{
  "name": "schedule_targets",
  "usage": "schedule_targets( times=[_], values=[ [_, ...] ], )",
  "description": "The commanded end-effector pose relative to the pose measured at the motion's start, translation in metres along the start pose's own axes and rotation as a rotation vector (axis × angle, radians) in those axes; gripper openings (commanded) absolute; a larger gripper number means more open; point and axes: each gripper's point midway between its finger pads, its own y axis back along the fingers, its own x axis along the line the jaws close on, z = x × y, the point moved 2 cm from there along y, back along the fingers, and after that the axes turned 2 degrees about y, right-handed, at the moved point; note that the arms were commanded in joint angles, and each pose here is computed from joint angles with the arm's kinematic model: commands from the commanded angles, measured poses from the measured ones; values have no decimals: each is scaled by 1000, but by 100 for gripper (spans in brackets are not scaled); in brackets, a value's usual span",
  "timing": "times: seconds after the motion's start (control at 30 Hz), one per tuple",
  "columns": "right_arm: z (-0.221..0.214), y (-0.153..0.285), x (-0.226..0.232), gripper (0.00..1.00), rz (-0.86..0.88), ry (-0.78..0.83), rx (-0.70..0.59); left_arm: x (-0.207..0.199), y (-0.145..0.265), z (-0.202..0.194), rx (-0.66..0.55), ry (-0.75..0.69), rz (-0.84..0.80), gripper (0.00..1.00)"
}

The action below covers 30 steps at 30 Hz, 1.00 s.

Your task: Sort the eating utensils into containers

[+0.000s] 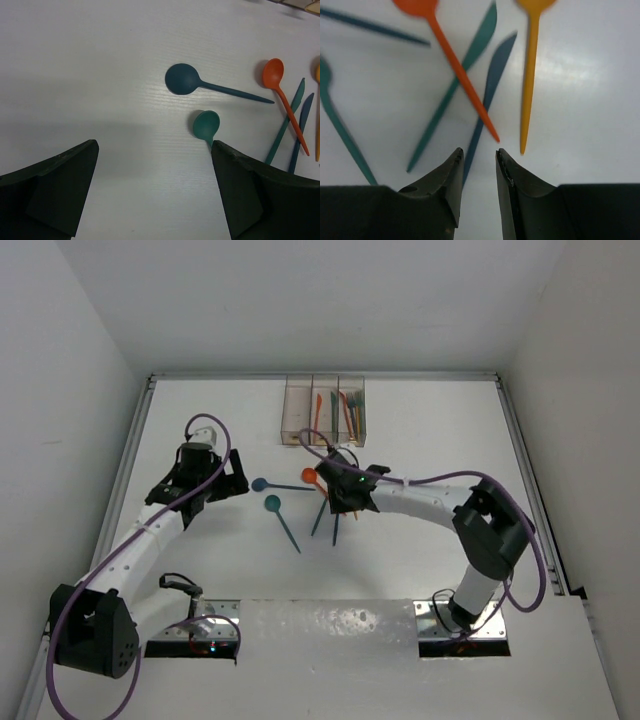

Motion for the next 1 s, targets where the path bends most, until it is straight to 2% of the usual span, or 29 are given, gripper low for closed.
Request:
schedule_targets(
  times=[0.0, 0.27, 0.63, 0.7, 0.73, 0.87, 0.97],
  values=[
    [-35, 1, 1, 32, -46, -80, 62, -6, 5, 14, -47, 7, -10, 94],
    [-70, -23, 14, 30, -53, -92, 134, -7, 5, 13, -42, 10, -16, 94],
    [-71, -31, 23, 29, -33, -135, 137, -8, 6, 13, -42, 12, -20, 94],
    [-77, -31, 19, 25, -50, -130, 154, -8, 6, 13, -43, 12, -20, 94],
    [-80, -32, 16, 18, -62, -130, 163, -8, 6, 13, -43, 12, -20, 94],
    [-100, -30, -1, 0, -127, -122, 209, -8, 6, 13, -41, 12, -21, 94],
    [-107, -23, -22, 0, -195, -96, 201, -8, 6, 13, -41, 12, -22, 94]
  ],
)
